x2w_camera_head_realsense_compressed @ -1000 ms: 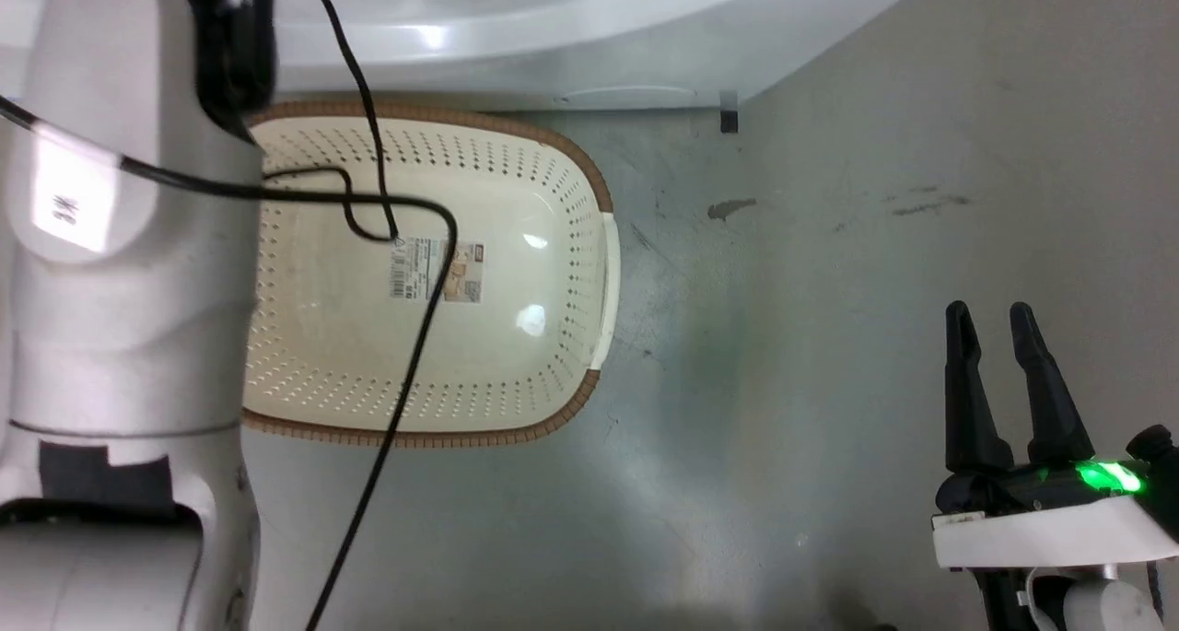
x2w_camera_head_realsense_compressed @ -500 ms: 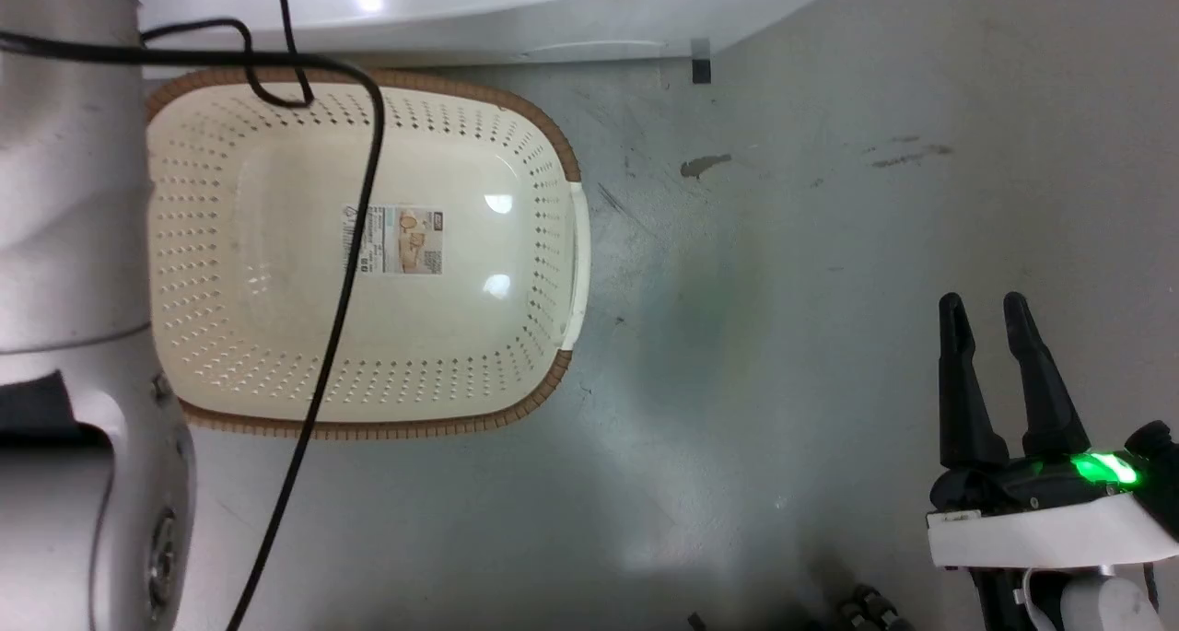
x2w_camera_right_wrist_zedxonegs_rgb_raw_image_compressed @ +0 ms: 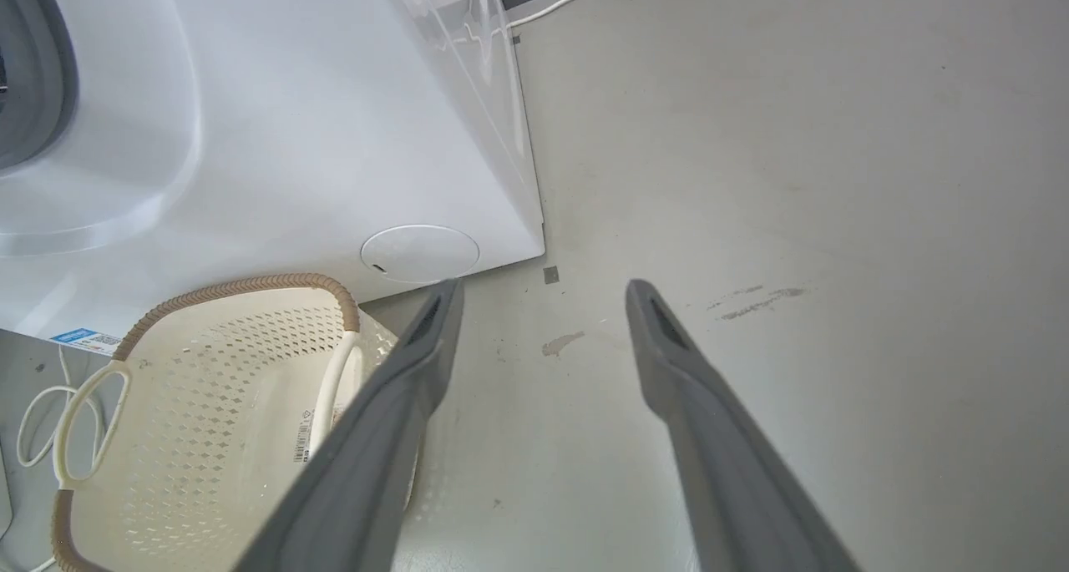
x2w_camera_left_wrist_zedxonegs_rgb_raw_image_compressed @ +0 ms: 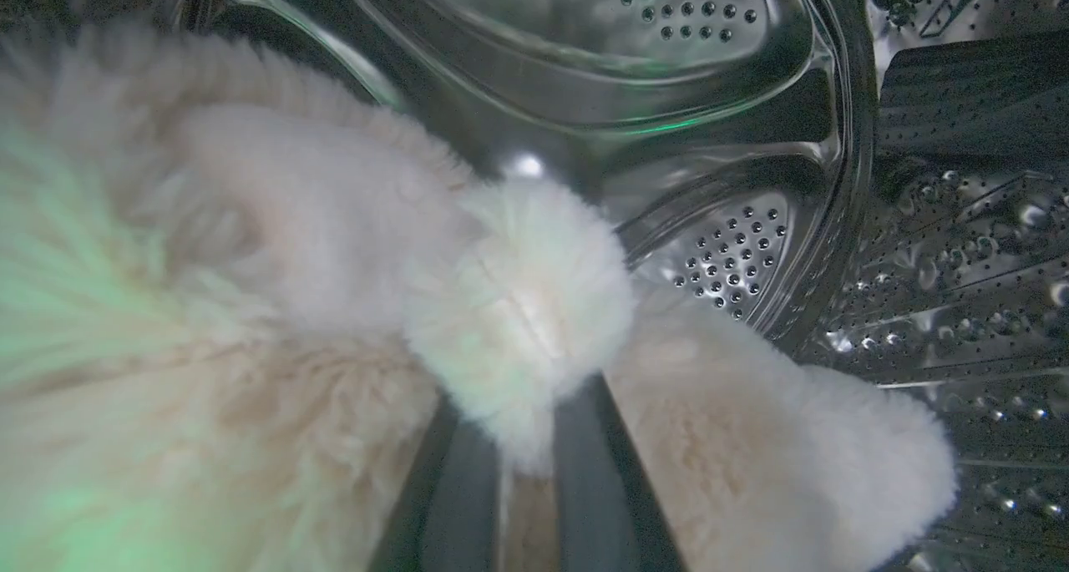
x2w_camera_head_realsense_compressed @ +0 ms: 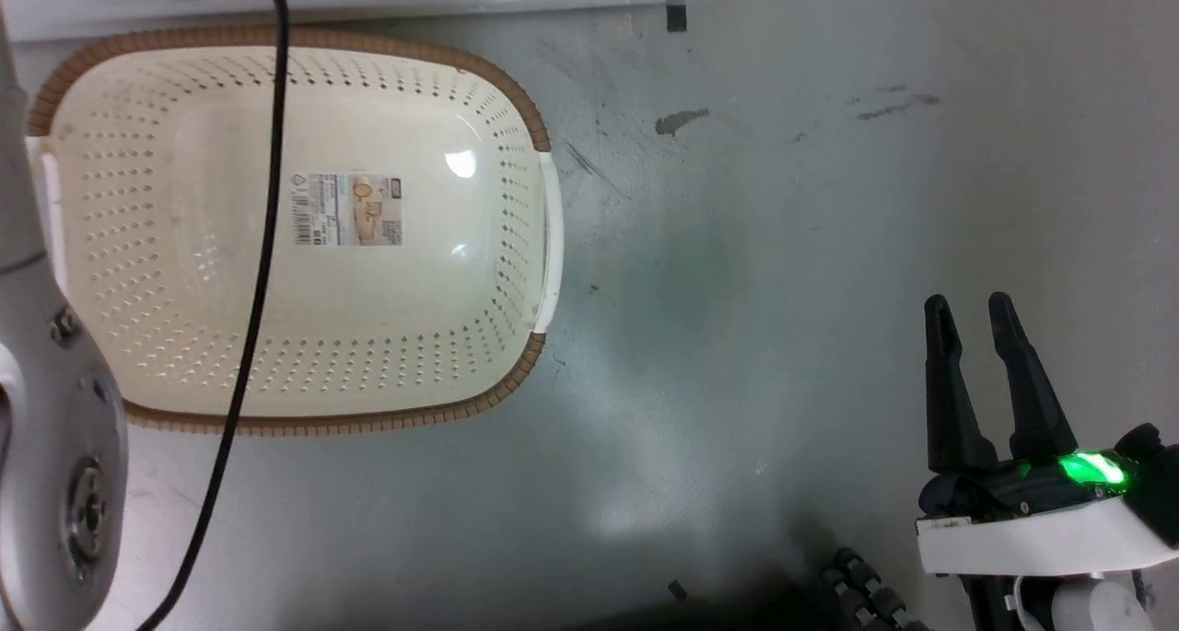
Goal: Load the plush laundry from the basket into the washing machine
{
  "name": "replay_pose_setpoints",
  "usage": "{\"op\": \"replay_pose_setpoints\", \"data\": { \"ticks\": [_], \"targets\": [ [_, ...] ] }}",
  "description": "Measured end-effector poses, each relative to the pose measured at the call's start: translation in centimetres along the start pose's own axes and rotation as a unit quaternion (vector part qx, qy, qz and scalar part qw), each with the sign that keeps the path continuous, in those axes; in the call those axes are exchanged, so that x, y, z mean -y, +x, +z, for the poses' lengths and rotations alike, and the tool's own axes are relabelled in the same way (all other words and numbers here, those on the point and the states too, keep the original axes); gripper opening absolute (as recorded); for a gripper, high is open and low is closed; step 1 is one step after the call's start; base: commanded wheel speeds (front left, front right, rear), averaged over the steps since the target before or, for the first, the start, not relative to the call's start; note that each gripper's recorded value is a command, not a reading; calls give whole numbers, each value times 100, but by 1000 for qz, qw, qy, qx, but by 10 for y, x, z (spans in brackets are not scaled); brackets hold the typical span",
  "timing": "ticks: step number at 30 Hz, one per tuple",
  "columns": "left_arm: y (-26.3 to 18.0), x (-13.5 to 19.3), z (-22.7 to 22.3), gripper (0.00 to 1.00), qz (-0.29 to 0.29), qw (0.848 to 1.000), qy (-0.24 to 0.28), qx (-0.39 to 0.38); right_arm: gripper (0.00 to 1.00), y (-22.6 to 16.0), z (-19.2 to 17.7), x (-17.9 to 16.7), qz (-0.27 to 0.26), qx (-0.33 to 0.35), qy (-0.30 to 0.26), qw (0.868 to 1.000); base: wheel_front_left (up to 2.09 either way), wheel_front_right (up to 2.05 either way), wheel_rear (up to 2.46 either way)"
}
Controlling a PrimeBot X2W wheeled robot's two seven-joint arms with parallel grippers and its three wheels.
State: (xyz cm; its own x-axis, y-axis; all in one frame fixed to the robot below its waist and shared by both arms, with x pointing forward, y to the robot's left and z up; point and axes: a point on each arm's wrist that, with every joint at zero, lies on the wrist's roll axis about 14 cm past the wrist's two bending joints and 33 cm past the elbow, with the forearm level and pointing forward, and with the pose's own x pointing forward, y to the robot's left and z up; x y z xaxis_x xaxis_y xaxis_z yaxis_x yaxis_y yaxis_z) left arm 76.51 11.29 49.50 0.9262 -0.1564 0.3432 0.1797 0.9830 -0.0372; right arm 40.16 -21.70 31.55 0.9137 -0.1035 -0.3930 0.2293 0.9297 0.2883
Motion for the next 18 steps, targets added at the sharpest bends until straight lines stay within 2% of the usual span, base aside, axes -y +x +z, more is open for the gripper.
{"op": "replay_pose_setpoints", "data": {
  "ticks": [12,18],
  "targets": [
    [12,19,-20,0,-26,1000,2,-11,100,-6,-8,7,-15,-15,4,1000,0,0,0],
    [6,10,-55,0,-13,998,1,-68,100,-7,-8,11,-20,-15,2,1000,0,0,0]
  ]
}}
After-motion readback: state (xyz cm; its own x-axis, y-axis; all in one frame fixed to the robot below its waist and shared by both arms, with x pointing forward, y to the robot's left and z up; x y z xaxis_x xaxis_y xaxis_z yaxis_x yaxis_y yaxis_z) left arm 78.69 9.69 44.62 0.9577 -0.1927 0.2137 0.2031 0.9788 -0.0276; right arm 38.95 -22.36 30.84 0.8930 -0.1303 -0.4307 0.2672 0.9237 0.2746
